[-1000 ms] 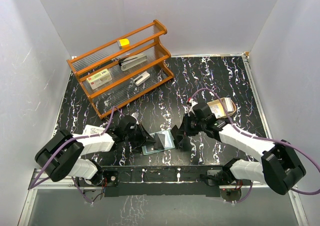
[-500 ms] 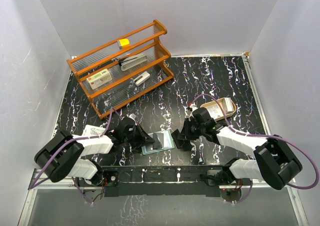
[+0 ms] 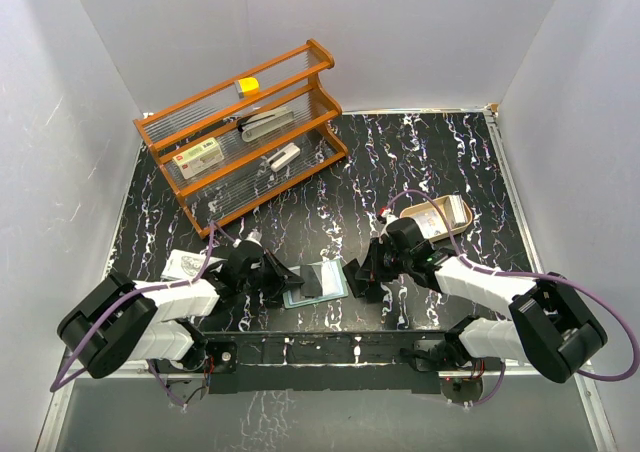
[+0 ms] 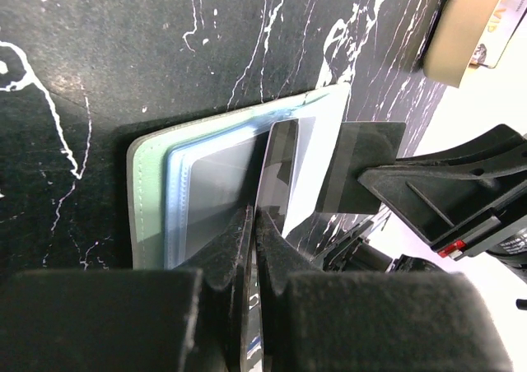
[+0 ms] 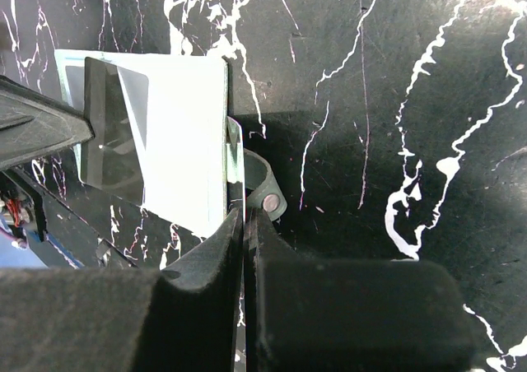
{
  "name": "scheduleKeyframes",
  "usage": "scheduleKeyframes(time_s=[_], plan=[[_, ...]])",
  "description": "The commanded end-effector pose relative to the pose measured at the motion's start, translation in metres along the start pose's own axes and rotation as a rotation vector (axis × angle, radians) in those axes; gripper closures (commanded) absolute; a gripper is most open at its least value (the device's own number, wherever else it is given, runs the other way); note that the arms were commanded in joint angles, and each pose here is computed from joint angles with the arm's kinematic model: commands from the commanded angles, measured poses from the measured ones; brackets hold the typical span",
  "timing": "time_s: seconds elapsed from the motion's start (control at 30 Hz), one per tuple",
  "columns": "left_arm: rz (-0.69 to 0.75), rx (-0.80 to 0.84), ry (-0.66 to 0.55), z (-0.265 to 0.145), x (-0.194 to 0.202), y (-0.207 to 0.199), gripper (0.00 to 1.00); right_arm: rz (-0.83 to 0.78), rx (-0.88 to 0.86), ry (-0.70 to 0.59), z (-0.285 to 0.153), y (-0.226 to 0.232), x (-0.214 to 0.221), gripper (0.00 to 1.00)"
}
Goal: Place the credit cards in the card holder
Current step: Insert the credit card into the card holder.
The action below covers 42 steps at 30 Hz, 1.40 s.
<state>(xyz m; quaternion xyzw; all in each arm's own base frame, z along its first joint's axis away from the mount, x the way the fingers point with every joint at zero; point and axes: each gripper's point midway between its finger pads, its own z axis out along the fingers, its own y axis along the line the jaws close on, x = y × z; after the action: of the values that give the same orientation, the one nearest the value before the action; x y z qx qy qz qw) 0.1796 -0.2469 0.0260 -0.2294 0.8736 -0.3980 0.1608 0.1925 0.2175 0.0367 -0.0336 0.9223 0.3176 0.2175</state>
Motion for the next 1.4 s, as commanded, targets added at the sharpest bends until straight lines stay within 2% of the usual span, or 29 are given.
scheduleKeyframes(time_s=[0.0,0.93,1.37], plan=[[-0.030,0.003,-0.070,0.000,-0.012,0.003,1.00,0.000,0.034,0.040,-0.001,-0.010,0.017,1.00],[-0.060,0.005,-0.160,0.005,-0.014,0.001,1.00,0.030,-0.031,0.048,-0.004,0.002,0.032,1.00],[0.024,0.025,-0.111,0.011,-0.007,-0.013,1.00,0.020,-0.033,0.052,-0.002,0.006,0.032,1.00]])
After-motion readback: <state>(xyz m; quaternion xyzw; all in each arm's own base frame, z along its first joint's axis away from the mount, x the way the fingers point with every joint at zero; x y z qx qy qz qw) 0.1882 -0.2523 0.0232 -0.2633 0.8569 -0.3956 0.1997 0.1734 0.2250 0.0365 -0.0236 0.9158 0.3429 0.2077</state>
